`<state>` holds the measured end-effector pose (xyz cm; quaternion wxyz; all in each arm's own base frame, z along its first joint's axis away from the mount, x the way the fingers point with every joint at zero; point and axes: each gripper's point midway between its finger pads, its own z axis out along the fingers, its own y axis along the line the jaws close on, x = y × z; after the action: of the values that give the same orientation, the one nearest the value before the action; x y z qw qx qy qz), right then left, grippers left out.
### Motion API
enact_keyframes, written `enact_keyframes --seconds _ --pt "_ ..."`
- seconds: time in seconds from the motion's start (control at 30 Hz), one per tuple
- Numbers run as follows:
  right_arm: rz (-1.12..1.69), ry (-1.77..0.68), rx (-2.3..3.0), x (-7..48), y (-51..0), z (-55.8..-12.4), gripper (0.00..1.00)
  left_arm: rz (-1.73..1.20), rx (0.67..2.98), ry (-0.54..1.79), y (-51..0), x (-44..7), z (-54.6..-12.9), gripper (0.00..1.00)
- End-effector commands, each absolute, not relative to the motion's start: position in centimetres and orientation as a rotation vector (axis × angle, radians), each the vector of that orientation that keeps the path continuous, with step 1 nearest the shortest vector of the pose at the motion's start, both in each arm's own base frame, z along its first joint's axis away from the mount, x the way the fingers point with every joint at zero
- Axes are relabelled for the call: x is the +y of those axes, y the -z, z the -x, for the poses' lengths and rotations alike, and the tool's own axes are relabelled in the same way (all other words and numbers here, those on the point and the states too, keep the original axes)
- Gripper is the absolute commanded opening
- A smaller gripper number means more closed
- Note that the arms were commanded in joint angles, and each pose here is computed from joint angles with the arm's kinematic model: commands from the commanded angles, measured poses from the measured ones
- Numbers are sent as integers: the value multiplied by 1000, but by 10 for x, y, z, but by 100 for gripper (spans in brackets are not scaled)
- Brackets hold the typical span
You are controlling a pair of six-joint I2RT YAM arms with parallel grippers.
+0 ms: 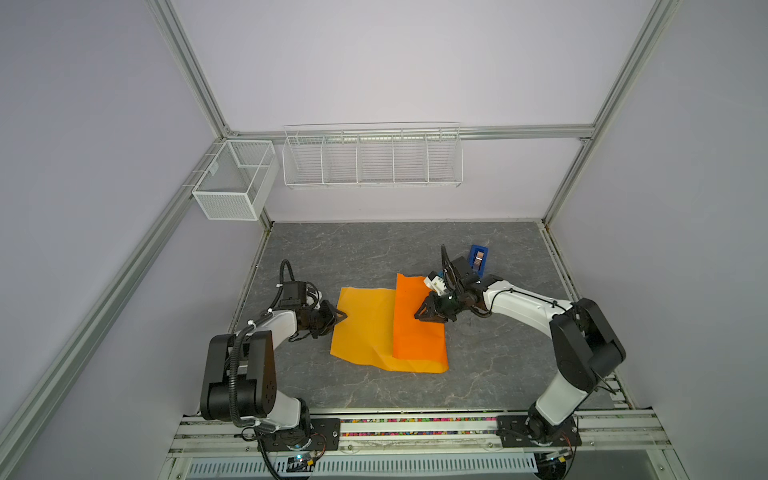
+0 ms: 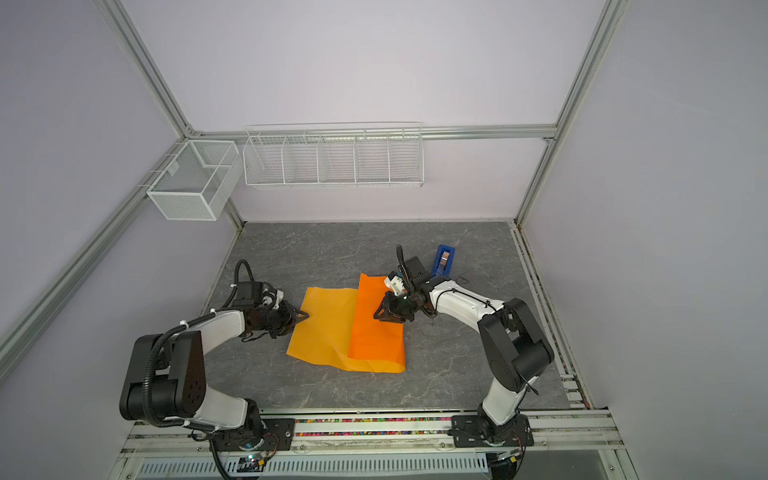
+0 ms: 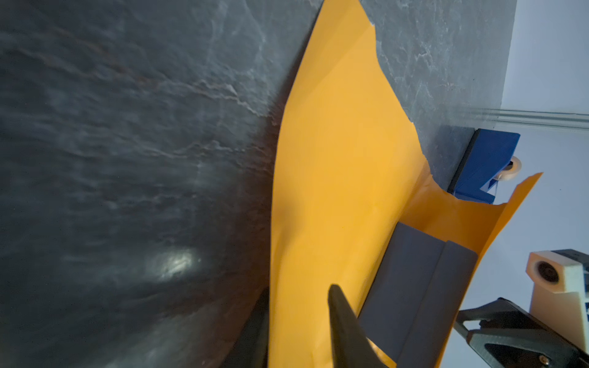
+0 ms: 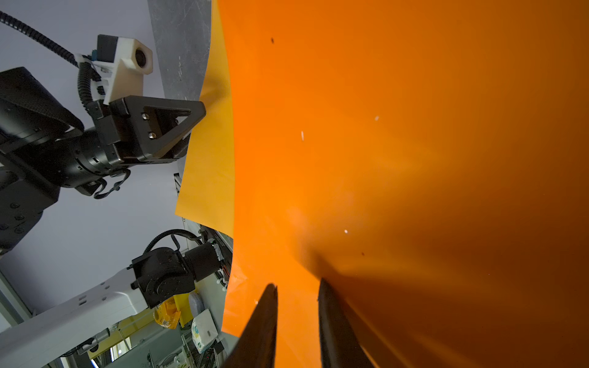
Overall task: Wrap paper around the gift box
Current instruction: 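Release the paper with the left gripper and move it to the opposite paper edge, then grasp the opposite paper edge with the left gripper and lift it over the box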
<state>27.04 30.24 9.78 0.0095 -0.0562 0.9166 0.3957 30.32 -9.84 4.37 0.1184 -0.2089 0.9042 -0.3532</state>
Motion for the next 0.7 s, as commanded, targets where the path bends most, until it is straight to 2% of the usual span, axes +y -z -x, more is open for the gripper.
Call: enact_keyframes --seconds 0.0,0.13,0.33,0.67 --pt "148 -1146 2957 293 -78 -260 26 559 2640 971 -51 -92 -308 25" --pt "156 -1146 2957 295 -79 -259 26 553 2642 931 -50 -88 -310 28" --pt "164 -1139 2957 294 -80 -258 26 550 2638 927 -49 -88 -315 26" --pt "166 -1132 2958 295 -81 -258 26 527 2629 927 -52 -89 -314 6"
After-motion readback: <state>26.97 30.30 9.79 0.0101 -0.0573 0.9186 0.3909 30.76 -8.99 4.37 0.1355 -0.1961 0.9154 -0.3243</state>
